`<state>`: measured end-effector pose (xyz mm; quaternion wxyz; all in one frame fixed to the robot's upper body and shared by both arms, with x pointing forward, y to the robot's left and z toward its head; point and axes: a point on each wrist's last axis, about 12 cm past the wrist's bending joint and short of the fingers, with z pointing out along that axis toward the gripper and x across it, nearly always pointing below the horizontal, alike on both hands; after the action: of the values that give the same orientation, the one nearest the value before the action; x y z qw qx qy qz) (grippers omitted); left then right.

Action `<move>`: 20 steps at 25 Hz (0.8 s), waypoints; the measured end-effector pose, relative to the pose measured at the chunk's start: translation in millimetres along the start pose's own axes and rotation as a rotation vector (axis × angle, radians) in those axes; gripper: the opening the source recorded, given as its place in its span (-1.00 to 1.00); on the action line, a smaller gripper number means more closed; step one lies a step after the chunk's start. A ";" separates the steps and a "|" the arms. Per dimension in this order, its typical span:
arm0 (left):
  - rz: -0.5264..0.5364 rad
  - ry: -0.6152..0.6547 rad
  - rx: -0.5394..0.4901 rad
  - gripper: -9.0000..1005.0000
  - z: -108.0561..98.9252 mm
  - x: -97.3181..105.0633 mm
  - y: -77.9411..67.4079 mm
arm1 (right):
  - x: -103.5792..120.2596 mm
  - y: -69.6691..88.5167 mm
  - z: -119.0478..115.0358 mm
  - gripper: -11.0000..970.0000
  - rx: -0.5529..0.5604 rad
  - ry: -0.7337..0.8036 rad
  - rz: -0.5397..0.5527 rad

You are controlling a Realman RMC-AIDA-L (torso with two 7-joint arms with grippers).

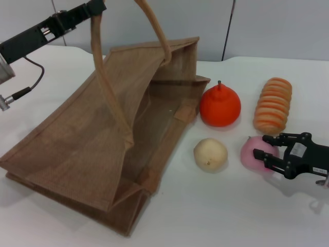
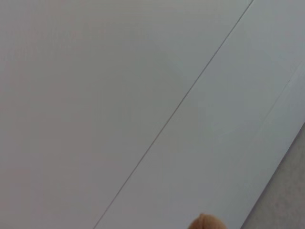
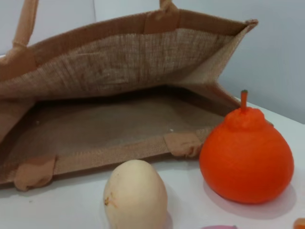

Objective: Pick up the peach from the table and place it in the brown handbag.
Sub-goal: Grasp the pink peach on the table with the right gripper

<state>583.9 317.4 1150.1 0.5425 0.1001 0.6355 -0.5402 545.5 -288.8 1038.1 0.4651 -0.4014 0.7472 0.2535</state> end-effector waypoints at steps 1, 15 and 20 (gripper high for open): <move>0.000 0.000 0.000 -0.74 0.0 0.0 0.0 | 0.2 -0.1 -0.2 -0.07 0.000 0.001 0.000; -0.002 0.002 0.000 -0.74 0.0 0.2 0.0 | 1.1 -0.4 -1.3 -0.22 0.016 -0.009 0.001; -0.002 0.003 0.000 -0.74 0.0 0.3 0.0 | 0.3 0.6 -1.8 -0.29 0.008 -0.019 0.002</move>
<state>583.8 317.2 1149.8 0.5409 0.1000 0.6365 -0.5406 544.1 -289.9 1038.6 0.4734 -0.3966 0.7442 0.2546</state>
